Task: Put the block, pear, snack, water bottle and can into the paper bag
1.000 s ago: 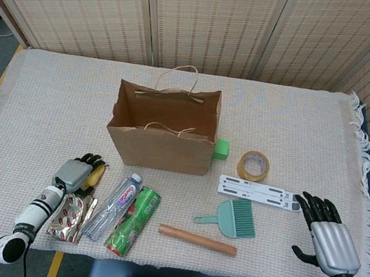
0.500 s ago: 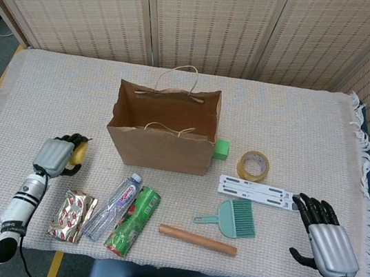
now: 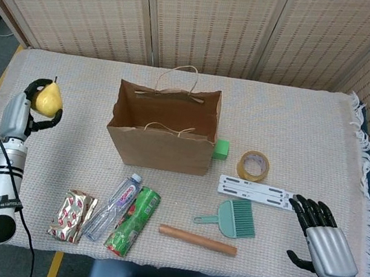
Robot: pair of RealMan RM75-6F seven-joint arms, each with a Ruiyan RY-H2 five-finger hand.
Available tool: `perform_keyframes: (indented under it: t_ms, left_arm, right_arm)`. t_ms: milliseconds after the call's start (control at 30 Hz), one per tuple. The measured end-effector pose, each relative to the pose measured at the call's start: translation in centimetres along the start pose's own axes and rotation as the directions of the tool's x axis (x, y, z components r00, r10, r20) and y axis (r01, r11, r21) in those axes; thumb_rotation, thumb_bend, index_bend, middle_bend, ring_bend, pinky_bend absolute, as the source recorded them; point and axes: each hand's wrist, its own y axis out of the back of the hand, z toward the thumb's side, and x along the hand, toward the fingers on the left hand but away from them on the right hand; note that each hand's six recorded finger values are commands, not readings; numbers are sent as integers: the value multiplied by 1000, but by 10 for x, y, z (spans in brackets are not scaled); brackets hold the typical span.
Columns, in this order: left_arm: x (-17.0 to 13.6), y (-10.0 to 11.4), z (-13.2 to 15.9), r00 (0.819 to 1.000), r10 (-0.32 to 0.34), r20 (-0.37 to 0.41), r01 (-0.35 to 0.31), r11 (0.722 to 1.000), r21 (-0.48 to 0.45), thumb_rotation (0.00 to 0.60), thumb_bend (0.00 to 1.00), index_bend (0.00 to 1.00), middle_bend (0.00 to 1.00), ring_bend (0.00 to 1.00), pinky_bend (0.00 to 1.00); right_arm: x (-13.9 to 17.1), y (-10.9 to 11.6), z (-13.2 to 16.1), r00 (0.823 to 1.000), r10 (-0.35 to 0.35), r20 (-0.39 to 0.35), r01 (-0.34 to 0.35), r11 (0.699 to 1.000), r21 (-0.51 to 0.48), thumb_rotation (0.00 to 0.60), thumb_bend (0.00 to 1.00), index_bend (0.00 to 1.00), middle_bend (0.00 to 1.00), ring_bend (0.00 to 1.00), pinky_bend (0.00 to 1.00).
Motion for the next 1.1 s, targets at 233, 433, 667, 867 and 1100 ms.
perform_keyframes:
  t_ms: [233,433,667,867,1100]
  left_arm:
    - [-2,-17,83,989,-88,120,100,990,-101,600,586,600,599,548,686]
    - [0,-54,123,970,-142,198,150,988,-27,600,585,600,599,549,685]
    - [2,-95,129,951,-195,239,163,976,147,600,537,455,434,350,507]
    - [-6,-124,132,917,-287,276,203,934,295,600,404,37,6,0,126]
    - [-9,-123,137,914,-276,296,202,945,258,600,399,0,0,0,93]
  right_arm:
    - [0,0,0,1000,1,-3,-1,1000,4,600,95,0,0,0,0]
    - [-3,-1,-4,1000,4,11,-4,1000,2,600,96,0,0,0,0]
    - [-5,0,-12,999,9,33,-9,1000,-7,600,96,0,0,0,0]
    - [-4,0,-16,999,11,43,-10,1000,-7,600,96,0,0,0,0]
    - [-3,0,-15,999,7,40,-7,1000,-5,600,95,0,0,0,0]
